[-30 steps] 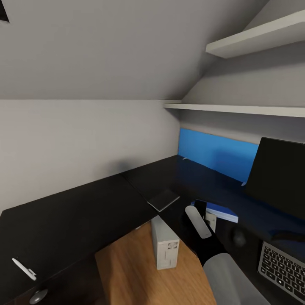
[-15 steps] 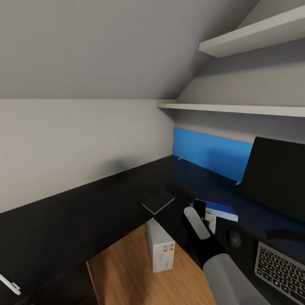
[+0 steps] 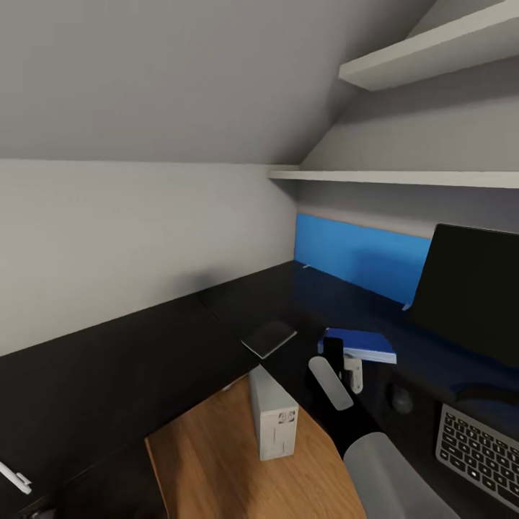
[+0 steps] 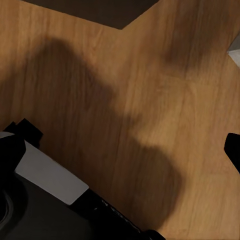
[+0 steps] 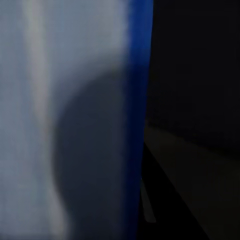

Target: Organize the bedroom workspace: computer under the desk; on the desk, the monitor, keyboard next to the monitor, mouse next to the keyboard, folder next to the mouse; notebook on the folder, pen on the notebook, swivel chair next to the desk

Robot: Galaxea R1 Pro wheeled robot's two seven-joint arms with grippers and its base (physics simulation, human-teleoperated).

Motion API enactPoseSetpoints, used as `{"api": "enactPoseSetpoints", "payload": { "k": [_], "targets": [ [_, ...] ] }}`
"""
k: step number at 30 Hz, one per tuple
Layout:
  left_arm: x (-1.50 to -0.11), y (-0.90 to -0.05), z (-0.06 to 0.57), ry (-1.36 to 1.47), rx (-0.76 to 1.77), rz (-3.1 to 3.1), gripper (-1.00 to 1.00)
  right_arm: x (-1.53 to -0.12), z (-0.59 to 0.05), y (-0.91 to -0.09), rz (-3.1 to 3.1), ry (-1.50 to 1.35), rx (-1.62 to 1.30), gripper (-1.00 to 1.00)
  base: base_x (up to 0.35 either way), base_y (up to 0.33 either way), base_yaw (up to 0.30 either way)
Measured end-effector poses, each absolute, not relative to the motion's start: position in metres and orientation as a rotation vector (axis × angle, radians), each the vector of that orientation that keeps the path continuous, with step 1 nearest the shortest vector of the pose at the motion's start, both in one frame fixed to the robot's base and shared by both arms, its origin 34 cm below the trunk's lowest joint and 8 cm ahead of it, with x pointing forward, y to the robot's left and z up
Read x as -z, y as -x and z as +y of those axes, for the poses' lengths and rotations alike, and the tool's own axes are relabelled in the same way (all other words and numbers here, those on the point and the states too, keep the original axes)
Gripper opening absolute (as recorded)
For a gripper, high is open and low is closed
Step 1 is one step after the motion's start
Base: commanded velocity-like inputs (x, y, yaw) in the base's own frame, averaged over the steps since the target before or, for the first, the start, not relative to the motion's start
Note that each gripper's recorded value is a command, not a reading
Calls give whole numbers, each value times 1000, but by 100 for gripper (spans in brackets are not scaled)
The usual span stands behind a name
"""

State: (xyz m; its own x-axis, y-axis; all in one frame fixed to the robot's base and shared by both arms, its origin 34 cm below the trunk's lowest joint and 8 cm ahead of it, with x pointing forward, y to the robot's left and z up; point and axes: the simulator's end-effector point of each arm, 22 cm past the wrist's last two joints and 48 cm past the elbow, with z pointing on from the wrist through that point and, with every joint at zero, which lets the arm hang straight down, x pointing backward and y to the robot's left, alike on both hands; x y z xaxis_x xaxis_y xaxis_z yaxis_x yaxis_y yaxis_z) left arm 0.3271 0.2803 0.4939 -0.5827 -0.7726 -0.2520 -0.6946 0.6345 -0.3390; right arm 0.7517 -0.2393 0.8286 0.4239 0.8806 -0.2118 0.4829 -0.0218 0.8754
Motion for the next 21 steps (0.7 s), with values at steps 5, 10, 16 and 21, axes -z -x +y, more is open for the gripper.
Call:
{"api": "enactPoseSetpoints", "payload": {
  "k": [5, 10, 16, 21],
  "targets": [
    [-484, -326, 281, 1165, 285, 2485, 100, -826, -239, -753, 1194, -1666, -510, -100, 0, 0, 0],
    [-475, -328, 281, 1163, 286, 2483, 100, -823, -238, -753, 1185, -1661, -525, -100, 0, 0, 0],
    [-469, -328, 281, 1164, 285, 2482, 100, -821, -233, -756, 1212, -1634, -544, -100, 0, 0, 0],
    [-469, -328, 280, 1164, 287, 2482, 100, -821, -230, -757, 1224, -1628, -553, -100, 0, 0, 0]
  ]
}}
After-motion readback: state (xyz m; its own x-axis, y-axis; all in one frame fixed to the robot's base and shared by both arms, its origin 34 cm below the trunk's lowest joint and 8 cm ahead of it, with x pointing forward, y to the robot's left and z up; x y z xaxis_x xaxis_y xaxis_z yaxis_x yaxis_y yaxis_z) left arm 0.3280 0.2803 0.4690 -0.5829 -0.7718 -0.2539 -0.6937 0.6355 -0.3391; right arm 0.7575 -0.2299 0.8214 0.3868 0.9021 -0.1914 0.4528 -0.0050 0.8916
